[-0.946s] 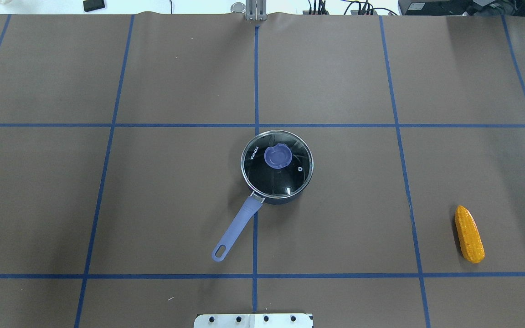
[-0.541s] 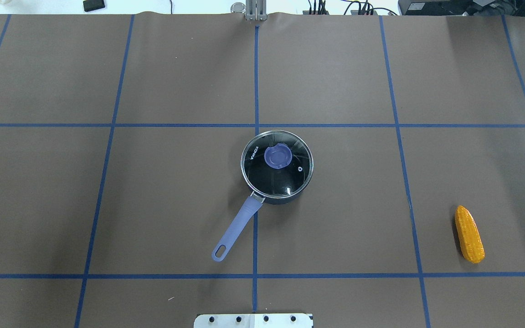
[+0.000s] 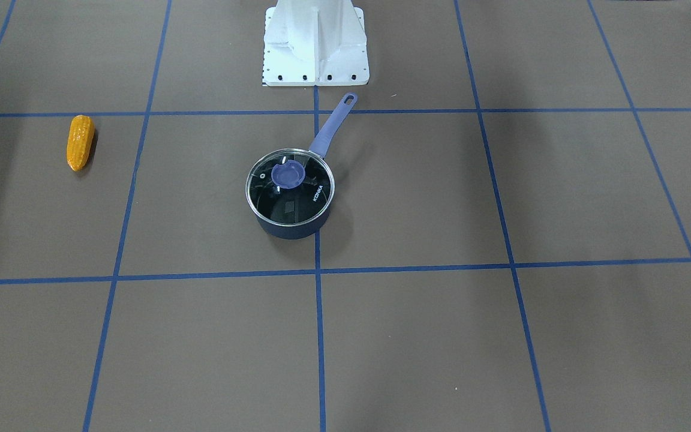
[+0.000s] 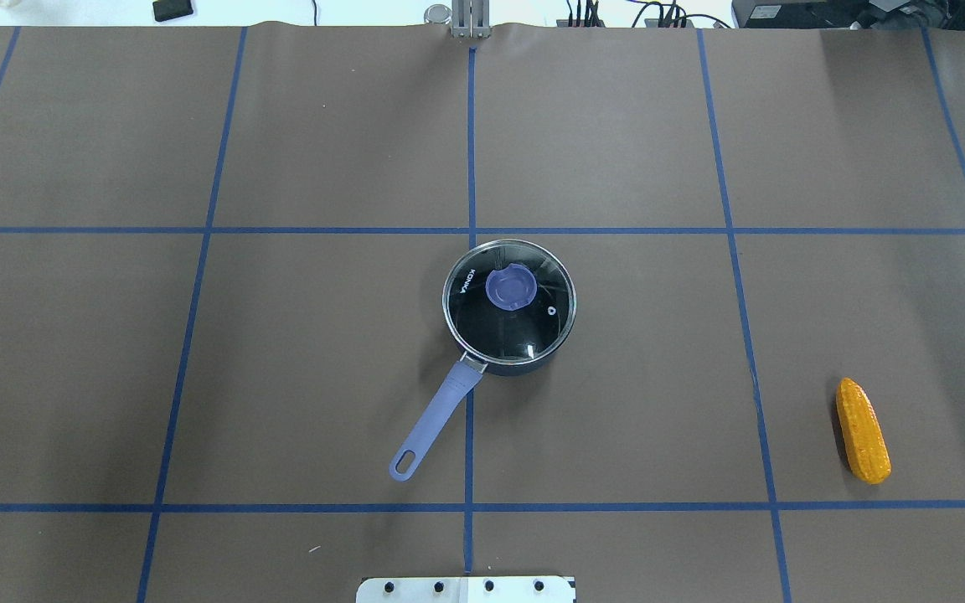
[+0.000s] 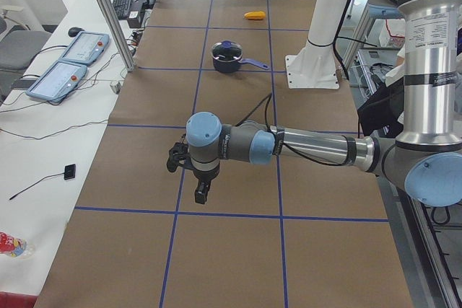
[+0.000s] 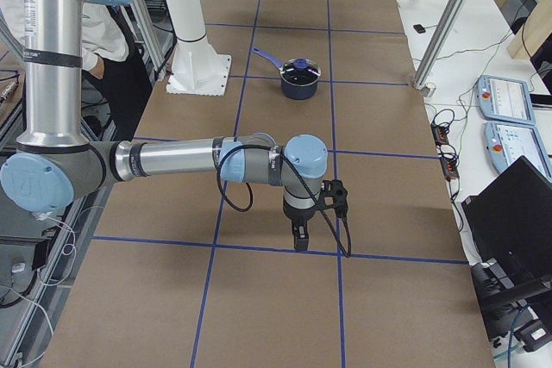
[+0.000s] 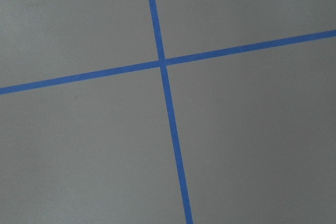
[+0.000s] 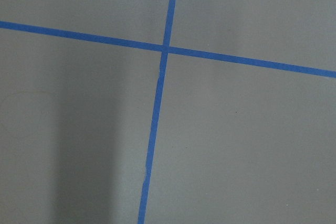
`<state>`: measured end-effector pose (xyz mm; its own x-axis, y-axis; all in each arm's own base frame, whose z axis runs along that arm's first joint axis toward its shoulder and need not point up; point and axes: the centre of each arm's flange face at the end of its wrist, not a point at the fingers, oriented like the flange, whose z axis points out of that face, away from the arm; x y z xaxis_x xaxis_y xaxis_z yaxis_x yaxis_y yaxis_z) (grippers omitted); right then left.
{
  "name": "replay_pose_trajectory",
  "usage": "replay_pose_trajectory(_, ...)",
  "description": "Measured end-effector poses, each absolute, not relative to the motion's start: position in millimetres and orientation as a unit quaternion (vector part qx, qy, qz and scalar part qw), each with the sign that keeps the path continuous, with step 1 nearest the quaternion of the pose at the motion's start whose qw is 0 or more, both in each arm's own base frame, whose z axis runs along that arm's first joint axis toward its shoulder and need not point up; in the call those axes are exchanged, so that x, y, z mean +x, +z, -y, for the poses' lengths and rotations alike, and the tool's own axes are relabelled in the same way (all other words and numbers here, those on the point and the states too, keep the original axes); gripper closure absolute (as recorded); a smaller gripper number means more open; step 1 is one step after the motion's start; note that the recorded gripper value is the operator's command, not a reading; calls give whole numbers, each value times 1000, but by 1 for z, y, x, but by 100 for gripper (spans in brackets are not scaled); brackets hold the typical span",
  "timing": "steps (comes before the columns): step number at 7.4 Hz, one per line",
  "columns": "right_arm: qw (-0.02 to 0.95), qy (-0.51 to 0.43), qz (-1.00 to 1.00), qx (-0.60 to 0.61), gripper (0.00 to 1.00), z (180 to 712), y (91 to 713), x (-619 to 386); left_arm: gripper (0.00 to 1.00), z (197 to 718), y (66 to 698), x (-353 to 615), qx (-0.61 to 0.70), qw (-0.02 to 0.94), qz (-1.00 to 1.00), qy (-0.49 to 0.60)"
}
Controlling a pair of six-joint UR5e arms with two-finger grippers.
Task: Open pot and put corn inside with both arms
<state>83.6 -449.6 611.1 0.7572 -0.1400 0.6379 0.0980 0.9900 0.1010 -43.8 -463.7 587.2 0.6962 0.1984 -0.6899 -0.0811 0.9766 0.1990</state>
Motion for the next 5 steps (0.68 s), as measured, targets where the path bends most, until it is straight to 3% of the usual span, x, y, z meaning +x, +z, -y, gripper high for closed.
replay_pose_trajectory(5, 926, -103, 334, 144, 0, 471, 598, 83, 1, 512, 502, -38, 176, 892, -398, 121)
